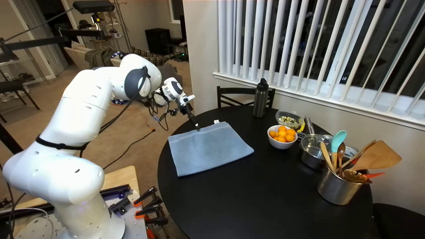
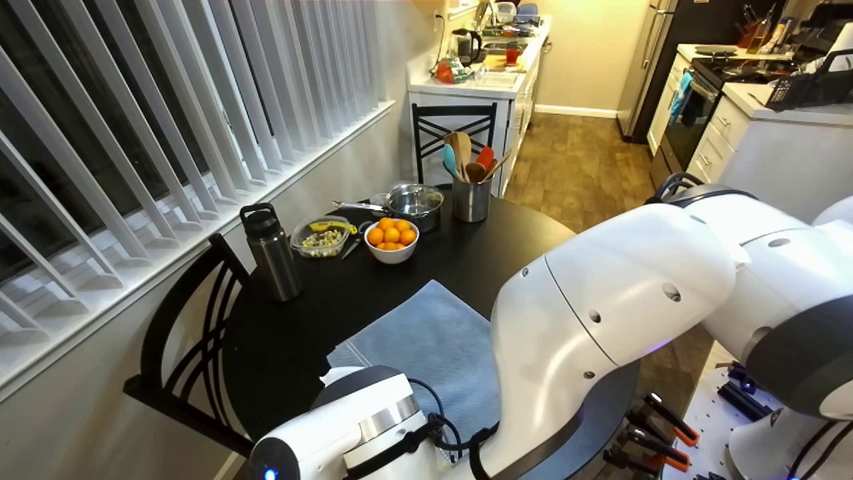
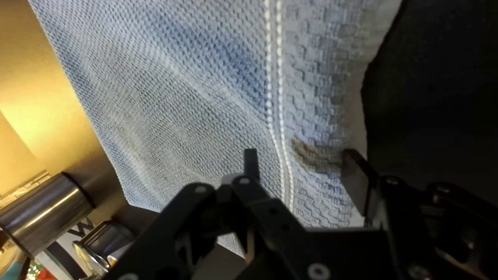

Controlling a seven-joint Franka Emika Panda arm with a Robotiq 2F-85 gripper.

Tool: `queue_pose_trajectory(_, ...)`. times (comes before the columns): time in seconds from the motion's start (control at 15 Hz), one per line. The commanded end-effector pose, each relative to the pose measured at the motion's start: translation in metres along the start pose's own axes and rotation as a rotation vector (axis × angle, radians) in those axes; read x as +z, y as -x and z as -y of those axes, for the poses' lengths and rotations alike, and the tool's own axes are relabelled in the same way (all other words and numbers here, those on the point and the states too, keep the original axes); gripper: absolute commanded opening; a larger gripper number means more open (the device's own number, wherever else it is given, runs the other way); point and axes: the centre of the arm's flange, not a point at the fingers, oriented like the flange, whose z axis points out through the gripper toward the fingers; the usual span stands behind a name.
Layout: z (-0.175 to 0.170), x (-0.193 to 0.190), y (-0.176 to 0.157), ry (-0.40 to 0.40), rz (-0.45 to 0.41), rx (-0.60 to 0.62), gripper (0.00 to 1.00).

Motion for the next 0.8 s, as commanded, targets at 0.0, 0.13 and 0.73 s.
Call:
queue_pose_trajectory(0.0, -0.0039, 0.0056, 0.0022, -0.045, 0.019, -0.029, 0.28)
queue_pose_trajectory(0.13, -0.0002, 0.0097, 0.0038, -0.094, 0.03, -0.036, 0.65)
queue_pose_trajectory(0.73, 0.0009, 0.0125, 0.0065, -0.159, 0.015, -0.041, 0.18)
